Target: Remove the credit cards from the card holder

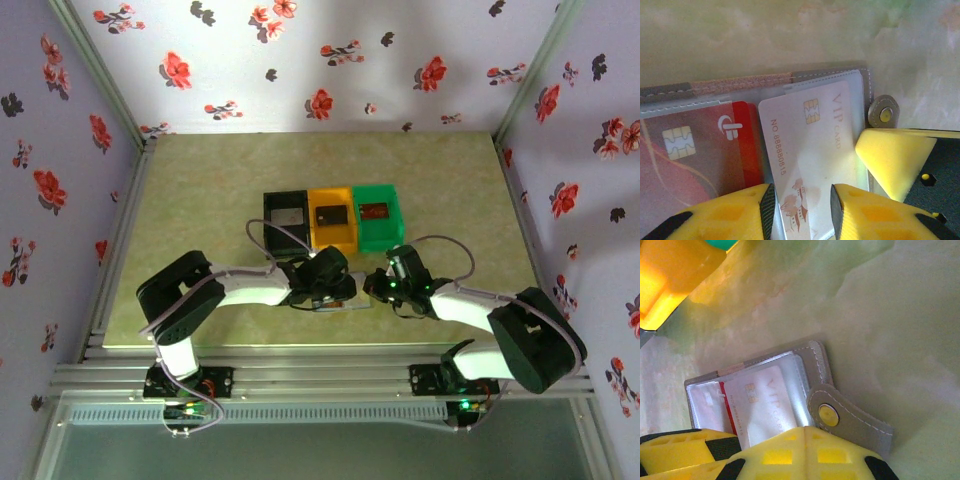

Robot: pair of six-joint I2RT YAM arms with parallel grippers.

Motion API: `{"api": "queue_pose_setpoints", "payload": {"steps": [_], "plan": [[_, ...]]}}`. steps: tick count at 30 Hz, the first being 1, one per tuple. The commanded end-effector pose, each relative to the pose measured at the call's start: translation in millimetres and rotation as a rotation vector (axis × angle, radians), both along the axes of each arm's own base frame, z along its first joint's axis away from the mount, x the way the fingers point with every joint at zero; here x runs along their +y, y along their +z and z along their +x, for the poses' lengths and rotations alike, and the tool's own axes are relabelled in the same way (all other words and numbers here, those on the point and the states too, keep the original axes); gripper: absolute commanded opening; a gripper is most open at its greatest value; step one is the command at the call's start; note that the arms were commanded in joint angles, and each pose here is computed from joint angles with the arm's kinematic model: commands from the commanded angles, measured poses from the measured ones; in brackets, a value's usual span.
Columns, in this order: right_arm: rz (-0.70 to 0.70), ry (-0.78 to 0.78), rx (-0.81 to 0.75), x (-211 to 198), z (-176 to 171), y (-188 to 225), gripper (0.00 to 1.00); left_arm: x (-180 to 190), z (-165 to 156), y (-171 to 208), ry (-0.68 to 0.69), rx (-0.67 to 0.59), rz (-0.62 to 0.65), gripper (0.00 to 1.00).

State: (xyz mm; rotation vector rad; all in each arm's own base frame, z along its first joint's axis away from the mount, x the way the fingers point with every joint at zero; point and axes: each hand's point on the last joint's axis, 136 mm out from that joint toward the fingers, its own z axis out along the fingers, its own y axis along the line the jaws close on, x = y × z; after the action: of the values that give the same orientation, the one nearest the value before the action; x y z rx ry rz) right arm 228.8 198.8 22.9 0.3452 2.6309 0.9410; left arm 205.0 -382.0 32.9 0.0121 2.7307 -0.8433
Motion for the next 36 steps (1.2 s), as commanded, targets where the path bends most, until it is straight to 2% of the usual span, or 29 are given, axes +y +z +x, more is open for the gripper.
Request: {"api": "queue_pose_setpoints", "payload": {"steps": [1, 7, 13, 23, 34, 36], "plan": [[-0.052, 0.002, 0.064, -11.8, -13.9, -20.8, 0.00, 7.1, -4.3, -19.2, -0.016, 0.002, 0.089, 0.39], [-0.046, -0.001, 0.071, -11.9, -15.7, -24.2, 0.00, 5.6, -5.9, -23.9, -0.022, 0.003, 0.099, 0.38], [-0.049, -0.005, 0.075, -13.3, -16.9, -27.5, 0.00, 7.7, -6.0, -21.9, -0.015, -0.012, 0.089, 0.28], [-0.045, -0.009, 0.080, -13.4, -18.1, -28.8, 0.00, 10.8, -0.8, -3.0, 0.015, -0.063, 0.050, 0.17], [-0.043, -0.010, 0.086, -14.5, -20.7, -30.3, 0.00, 7.8, 1.5, 8.0, 0.043, -0.095, -0.031, 0.00], [-0.041, -0.009, 0.086, -14.3, -20.8, -30.2, 0.00, 6.4, 1.7, 9.8, 0.040, -0.100, -0.043, 0.00]]}}
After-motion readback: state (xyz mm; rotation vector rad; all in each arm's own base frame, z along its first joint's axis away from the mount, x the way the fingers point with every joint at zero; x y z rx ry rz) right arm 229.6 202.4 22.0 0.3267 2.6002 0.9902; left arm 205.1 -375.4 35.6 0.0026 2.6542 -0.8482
